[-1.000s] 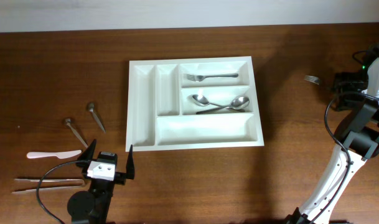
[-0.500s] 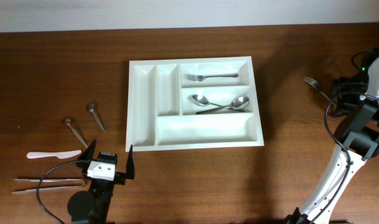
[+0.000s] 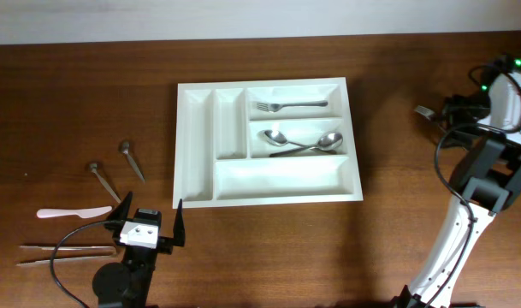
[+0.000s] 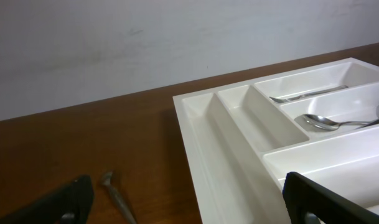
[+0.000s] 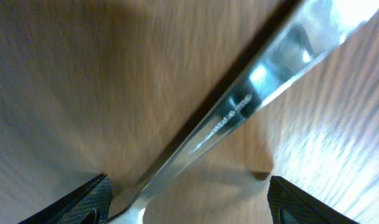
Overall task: Pack container
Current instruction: 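Lower the right gripper over the silver fork on the right, then close the right gripper on the fork handle and lift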
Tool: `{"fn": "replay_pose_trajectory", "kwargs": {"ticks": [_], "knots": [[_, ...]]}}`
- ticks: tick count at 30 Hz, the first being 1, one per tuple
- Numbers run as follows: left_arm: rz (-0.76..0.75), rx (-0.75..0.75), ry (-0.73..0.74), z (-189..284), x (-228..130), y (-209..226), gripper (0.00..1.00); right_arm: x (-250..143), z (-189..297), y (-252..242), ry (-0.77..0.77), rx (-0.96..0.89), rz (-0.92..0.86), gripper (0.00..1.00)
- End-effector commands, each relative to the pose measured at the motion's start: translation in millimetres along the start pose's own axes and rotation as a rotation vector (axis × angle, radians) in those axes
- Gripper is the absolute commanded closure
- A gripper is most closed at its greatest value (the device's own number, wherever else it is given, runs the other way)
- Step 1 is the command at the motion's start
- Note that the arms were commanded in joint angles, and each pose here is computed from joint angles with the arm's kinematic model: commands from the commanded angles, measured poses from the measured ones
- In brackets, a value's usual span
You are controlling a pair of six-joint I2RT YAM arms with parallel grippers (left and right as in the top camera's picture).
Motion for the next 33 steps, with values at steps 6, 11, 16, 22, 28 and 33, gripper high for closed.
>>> {"fn": "replay_pose_trajectory", "kwargs": {"ticks": [6, 11, 16, 22, 28, 33], "knots": [[-0.009, 0.01, -0.001, -0.2, -2.2, 1.4, 0.01, -18.1, -14.0, -5.8, -0.029, -0.068, -0.183, 0.19], [-0.009, 0.01, -0.001, -0.2, -2.2, 1.4, 0.01, -15.3, -13.5, -5.3, -0.026, -0.062, -0.218, 0.19], [-0.009, 0.01, -0.001, -0.2, -2.2, 1.4, 0.01, -15.2, -13.5, -5.3, -0.027, -0.062, -0.221, 0.32], [-0.009, 0.01, -0.001, -0.2, -2.2, 1.3, 0.01, -11.7, -13.0, -6.1, -0.03, -0.063, -0.227, 0.44], [-0.009, 0.01, -0.001, -0.2, -2.2, 1.4, 0.01, -8.0, -12.4, -7.2, -0.029, -0.064, -0.235, 0.59], [-0.009, 0.01, -0.001, -0.2, -2.2, 1.4, 0.01, -7.9, -12.3, -7.3, -0.029, -0.065, -0.235, 0.74]]}}
Point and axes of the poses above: each gripper's point midway between its finger pads, its own z axis back along the fingers, its own y axis along the line the jaws close on, x = y × z, the point moved 4 cm from there along z, back along the fingers, and after that the axes turned 3 degrees about -z, right-handed, at the moved point
